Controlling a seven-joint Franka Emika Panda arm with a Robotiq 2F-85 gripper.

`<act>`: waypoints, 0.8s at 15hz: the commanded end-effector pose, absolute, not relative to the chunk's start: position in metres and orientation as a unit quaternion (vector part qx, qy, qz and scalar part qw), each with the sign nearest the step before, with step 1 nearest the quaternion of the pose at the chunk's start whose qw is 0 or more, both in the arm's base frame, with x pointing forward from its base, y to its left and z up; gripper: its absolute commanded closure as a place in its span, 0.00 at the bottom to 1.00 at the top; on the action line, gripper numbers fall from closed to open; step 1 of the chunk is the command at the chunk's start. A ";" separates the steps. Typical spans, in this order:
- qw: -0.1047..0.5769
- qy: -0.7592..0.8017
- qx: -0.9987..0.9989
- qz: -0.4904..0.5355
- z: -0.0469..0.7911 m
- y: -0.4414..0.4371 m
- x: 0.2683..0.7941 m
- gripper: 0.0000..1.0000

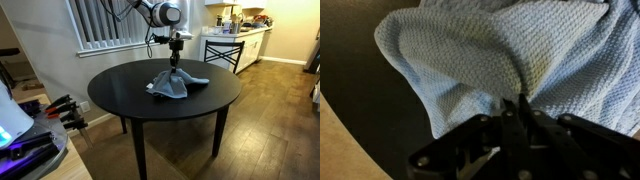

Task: Use the towel to wipe the table.

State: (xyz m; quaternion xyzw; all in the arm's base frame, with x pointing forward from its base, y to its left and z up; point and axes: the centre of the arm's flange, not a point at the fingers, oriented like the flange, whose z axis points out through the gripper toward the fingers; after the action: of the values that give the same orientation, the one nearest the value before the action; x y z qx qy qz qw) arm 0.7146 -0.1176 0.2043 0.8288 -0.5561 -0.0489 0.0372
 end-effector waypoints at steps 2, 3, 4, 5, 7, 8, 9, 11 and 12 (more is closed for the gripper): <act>0.066 -0.556 0.825 -0.079 0.180 -0.073 0.709 0.98; 0.064 -0.541 0.834 -0.093 0.172 -0.057 0.710 0.98; 0.061 -0.521 0.845 -0.107 0.165 -0.032 0.713 0.98; 0.066 -0.506 0.853 -0.114 0.160 -0.010 0.714 0.98; 0.069 -0.464 0.875 -0.118 0.161 0.048 0.718 0.98; 0.069 -0.442 0.886 -0.117 0.164 0.074 0.718 0.98; 0.071 -0.419 0.898 -0.111 0.170 0.106 0.719 0.98; 0.068 -0.373 0.920 -0.101 0.183 0.161 0.715 0.98; 0.067 -0.353 0.929 -0.095 0.190 0.186 0.711 0.98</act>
State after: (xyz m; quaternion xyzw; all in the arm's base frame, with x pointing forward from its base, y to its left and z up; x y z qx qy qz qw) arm 0.7088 0.1304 0.1710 0.9057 -0.4062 -0.1049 0.0613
